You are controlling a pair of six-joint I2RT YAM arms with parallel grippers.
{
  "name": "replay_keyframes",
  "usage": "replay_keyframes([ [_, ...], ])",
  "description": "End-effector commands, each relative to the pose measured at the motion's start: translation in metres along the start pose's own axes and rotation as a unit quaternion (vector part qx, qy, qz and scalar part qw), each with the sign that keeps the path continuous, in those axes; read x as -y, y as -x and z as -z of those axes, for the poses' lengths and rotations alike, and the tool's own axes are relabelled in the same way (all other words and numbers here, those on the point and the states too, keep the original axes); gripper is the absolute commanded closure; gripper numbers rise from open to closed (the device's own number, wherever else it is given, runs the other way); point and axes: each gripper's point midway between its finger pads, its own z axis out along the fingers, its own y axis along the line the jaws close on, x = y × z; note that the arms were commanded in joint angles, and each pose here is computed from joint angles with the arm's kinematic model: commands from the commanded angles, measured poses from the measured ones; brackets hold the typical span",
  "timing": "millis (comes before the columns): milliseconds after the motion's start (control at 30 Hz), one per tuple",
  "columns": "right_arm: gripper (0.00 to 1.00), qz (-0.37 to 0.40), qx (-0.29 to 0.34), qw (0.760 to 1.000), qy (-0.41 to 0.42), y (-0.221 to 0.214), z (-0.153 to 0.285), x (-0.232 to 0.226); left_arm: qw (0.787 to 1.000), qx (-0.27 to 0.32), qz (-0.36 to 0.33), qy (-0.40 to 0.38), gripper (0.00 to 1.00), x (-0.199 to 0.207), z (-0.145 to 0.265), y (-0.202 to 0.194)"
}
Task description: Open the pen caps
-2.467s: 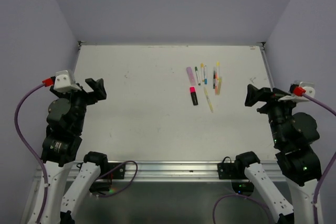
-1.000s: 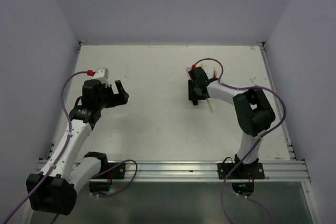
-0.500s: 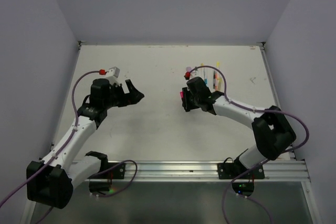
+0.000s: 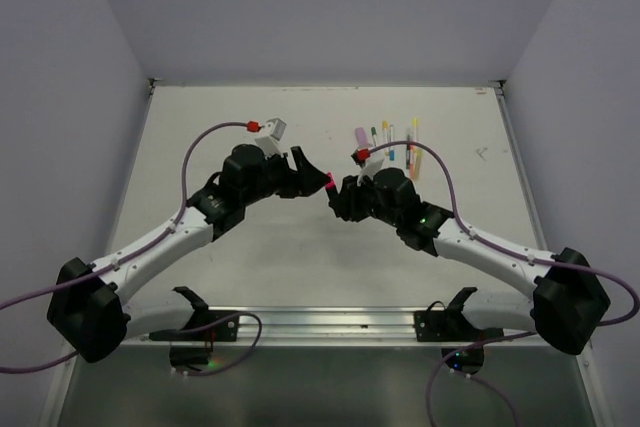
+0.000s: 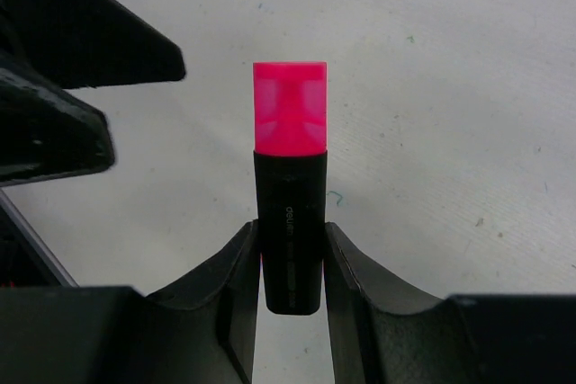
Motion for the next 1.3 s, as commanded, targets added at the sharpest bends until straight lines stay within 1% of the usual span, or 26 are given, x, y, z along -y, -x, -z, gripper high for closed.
replay_keyframes([
  [0, 0.95, 0.012, 0.061, 0.997, 0.049, 0.028, 0.008, -0.024, 0.998, 0.063, -0.002, -0.012, 0.28, 0.029, -0.013, 0.028],
  [67, 0.95, 0.011, 0.063, 0.997, 0.052, 0.028, 0.009, -0.025, 0.998, 0.068, -0.001, -0.002, 0.30, 0.030, -0.018, 0.028],
  [167, 0.96, 0.012, 0.066, 0.996, 0.055, 0.028, 0.011, -0.027, 0.997, 0.079, 0.003, 0.023, 0.39, 0.023, -0.025, 0.027],
  [200, 0.96, 0.011, 0.070, 0.996, 0.056, 0.029, 0.012, -0.027, 0.996, 0.081, 0.004, 0.030, 0.45, 0.020, -0.026, 0.027],
  [233, 0.96, 0.011, 0.070, 0.996, 0.058, 0.028, 0.012, -0.027, 0.996, 0.082, 0.007, 0.032, 0.48, 0.020, -0.027, 0.027],
  [567, 0.96, 0.008, 0.073, 0.995, 0.065, 0.028, 0.011, -0.032, 0.997, 0.070, 0.005, 0.030, 0.51, 0.023, -0.040, 0.018],
  [667, 0.96, 0.006, 0.074, 0.995, 0.067, 0.028, 0.010, -0.033, 0.997, 0.067, 0.005, 0.025, 0.55, 0.026, -0.044, 0.014],
  [700, 0.96, 0.005, 0.074, 0.995, 0.067, 0.028, 0.010, -0.034, 0.997, 0.065, 0.006, 0.028, 0.60, 0.024, -0.046, 0.013],
  [767, 0.96, 0.004, 0.078, 0.995, 0.069, 0.030, 0.011, -0.035, 0.997, 0.066, 0.005, 0.028, 0.68, 0.023, -0.046, 0.013],
  [800, 0.96, 0.005, 0.077, 0.995, 0.070, 0.030, 0.011, -0.035, 0.997, 0.069, 0.006, 0.027, 0.77, 0.024, -0.045, 0.014],
  [867, 0.95, 0.005, 0.079, 0.994, 0.071, 0.030, 0.012, -0.036, 0.997, 0.074, 0.004, 0.030, 0.89, 0.023, -0.044, 0.016],
  [900, 0.93, 0.005, 0.077, 0.994, 0.074, 0.030, 0.012, -0.037, 0.997, 0.078, 0.002, 0.027, 1.00, 0.025, -0.041, 0.018],
  [933, 0.89, 0.005, 0.077, 0.994, 0.078, 0.029, 0.013, -0.039, 0.996, 0.080, -0.003, 0.028, 1.00, 0.024, -0.040, 0.019],
  [1000, 0.75, 0.003, 0.076, 0.993, 0.086, 0.028, 0.013, -0.041, 0.996, 0.087, -0.011, 0.020, 1.00, 0.029, -0.034, 0.023],
  [1067, 0.65, 0.005, 0.066, 0.992, 0.110, 0.024, 0.016, -0.049, 0.996, 0.086, -0.031, 0.011, 1.00, 0.031, -0.029, 0.022],
  [1100, 0.56, 0.007, 0.064, 0.991, 0.115, 0.024, 0.018, -0.050, 0.995, 0.095, -0.040, -0.002, 1.00, 0.038, -0.021, 0.027],
  [1167, 0.49, 0.014, 0.061, 0.989, 0.138, 0.023, 0.023, -0.058, 0.993, 0.092, -0.070, -0.016, 1.00, 0.040, -0.014, 0.023],
  [1200, 0.46, 0.015, 0.059, 0.988, 0.145, 0.023, 0.024, -0.060, 0.990, 0.106, -0.084, -0.033, 1.00, 0.047, -0.005, 0.029],
  [1233, 0.41, 0.021, 0.058, 0.986, 0.158, 0.025, 0.026, -0.066, 0.988, 0.097, -0.112, -0.043, 1.00, 0.046, -0.001, 0.022],
  [1267, 0.38, 0.026, 0.047, 0.982, 0.182, 0.021, 0.028, -0.073, 0.986, 0.093, -0.122, -0.058, 1.00, 0.049, 0.003, 0.019],
])
